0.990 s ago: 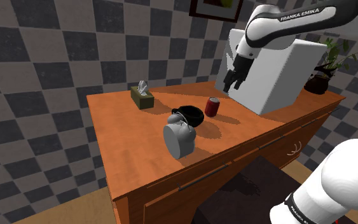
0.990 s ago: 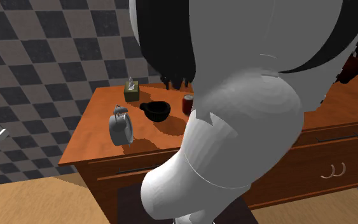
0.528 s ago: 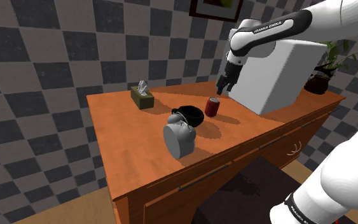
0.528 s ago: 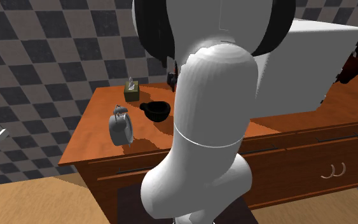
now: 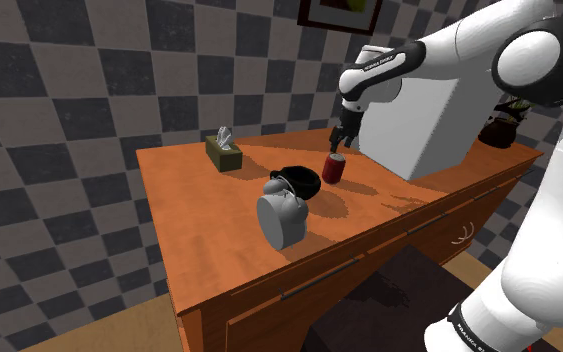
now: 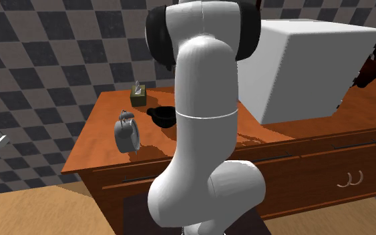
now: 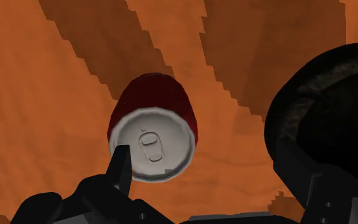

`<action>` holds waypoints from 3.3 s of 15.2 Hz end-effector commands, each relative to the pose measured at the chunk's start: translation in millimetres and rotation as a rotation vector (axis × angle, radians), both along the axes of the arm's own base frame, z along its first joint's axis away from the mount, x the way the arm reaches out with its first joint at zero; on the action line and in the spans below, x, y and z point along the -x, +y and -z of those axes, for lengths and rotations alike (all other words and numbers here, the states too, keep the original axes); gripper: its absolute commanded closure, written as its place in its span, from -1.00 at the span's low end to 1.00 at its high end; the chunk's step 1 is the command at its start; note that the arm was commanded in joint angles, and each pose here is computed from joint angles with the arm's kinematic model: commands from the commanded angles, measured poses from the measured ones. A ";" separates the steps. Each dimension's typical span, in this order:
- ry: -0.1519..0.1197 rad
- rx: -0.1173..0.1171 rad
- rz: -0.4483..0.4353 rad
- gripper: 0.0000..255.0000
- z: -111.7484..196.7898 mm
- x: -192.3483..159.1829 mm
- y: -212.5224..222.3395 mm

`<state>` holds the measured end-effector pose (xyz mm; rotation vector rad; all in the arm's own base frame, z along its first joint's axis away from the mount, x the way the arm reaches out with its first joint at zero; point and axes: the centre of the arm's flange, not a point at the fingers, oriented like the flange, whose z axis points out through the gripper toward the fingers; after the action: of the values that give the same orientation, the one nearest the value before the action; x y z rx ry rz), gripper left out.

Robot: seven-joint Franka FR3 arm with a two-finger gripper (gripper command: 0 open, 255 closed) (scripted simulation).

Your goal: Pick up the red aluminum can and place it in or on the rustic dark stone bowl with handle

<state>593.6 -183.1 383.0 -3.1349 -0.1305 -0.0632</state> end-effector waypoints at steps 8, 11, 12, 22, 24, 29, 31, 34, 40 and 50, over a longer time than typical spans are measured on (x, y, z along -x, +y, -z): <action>0.007 0.012 -0.013 -1.00 56.6 -47.7 -27.7; 0.007 0.012 -0.013 -1.00 72.4 -48.2 -27.8; 0.007 0.012 -0.013 -1.00 75.5 -48.2 -27.8; 0.008 0.012 -0.013 1.00 75.4 -48.3 -27.7; 0.008 0.012 -0.013 1.00 75.3 -48.2 -27.8; 0.007 0.012 -0.013 1.00 75.5 -48.3 -27.8; 0.007 0.012 -0.013 1.00 64.9 -48.2 -27.8; 0.007 0.012 -0.013 1.00 49.1 -48.3 -27.8; 0.007 0.012 -0.013 1.00 17.4 -48.3 -27.8; 0.007 0.012 -0.013 1.00 -35.4 -48.3 -27.8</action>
<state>642.0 -211.3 412.8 -3.1455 -0.1512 -0.0499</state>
